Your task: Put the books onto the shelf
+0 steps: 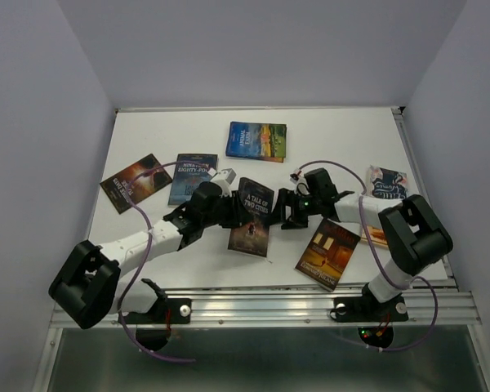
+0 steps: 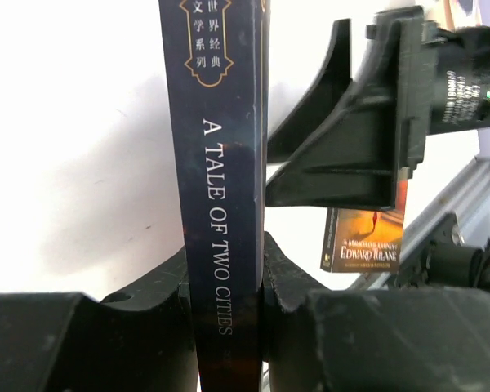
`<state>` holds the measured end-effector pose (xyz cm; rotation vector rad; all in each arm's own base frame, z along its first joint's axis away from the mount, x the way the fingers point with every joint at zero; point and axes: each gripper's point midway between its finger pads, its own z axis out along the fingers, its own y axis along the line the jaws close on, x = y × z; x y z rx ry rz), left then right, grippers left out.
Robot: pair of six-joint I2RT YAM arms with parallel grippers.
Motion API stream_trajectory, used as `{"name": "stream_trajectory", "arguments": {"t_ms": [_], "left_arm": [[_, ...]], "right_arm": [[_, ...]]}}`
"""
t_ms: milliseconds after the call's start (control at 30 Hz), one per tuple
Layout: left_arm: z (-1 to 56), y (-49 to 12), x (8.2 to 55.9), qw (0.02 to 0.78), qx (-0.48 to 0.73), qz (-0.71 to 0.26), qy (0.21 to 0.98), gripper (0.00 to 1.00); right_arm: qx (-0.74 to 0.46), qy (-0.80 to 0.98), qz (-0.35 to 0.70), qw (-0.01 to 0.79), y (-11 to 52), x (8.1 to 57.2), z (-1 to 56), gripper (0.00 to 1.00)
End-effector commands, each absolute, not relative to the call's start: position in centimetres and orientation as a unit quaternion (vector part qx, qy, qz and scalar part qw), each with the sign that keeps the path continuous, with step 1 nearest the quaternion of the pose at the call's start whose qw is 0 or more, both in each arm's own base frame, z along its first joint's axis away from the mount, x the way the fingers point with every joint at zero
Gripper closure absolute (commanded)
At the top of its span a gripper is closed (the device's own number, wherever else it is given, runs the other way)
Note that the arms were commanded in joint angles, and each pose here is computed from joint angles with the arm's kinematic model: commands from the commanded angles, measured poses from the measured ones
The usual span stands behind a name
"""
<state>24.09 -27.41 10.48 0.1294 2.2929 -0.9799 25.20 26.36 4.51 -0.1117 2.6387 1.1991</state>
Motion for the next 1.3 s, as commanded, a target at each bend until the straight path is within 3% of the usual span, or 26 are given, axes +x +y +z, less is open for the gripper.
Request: {"name": "stream_trajectory", "arguments": {"t_ms": [0, 133, 267, 400, 567, 700, 967, 1267], "left_arm": [[19.7, -27.5, 27.6, 0.446, 0.032, -0.392, 0.804, 1.00], [24.2, -26.4, 29.7, 0.506, -0.023, -0.392, 0.768, 1.00], [27.7, -23.3, 32.7, 0.567, -0.153, -0.361, 0.724, 1.00], [31.0, -22.1, 33.8, 0.594, -0.218, -0.385, 0.672, 1.00], [35.0, -21.0, 33.7, 0.626, -0.252, -0.430, 0.599, 1.00], [39.3, -20.5, 32.3, 0.661, -0.228, -0.477, 0.532, 1.00], [40.2, -22.0, 31.0, 0.657, -0.181, -0.517, 0.518, 1.00], [37.5, -23.9, 30.7, 0.616, -0.189, -0.542, 0.539, 1.00]], "right_arm": [[-0.085, 0.884, 0.400, 0.226, 26.1, 28.1, 8.1, 0.01], [-0.122, 0.866, 0.396, 0.281, 25.9, 28.8, 10.8, 0.00], [-0.125, 0.837, 0.421, 0.328, 26.1, 28.9, 14.1, 0.00], [-0.093, 0.766, 0.527, 0.357, 28.1, 28.5, 19.7, 0.00], [-0.093, 0.689, 0.636, 0.335, 29.6, 26.7, 23.7, 0.00], [-0.097, 0.678, 0.652, 0.325, 30.1, 26.9, 24.3, 0.00], [-0.104, 0.615, 0.733, 0.271, 31.0, 26.0, 26.8, 0.00], [-0.123, 0.526, 0.789, 0.293, 31.0, 26.4, 30.5, 0.00]]}}
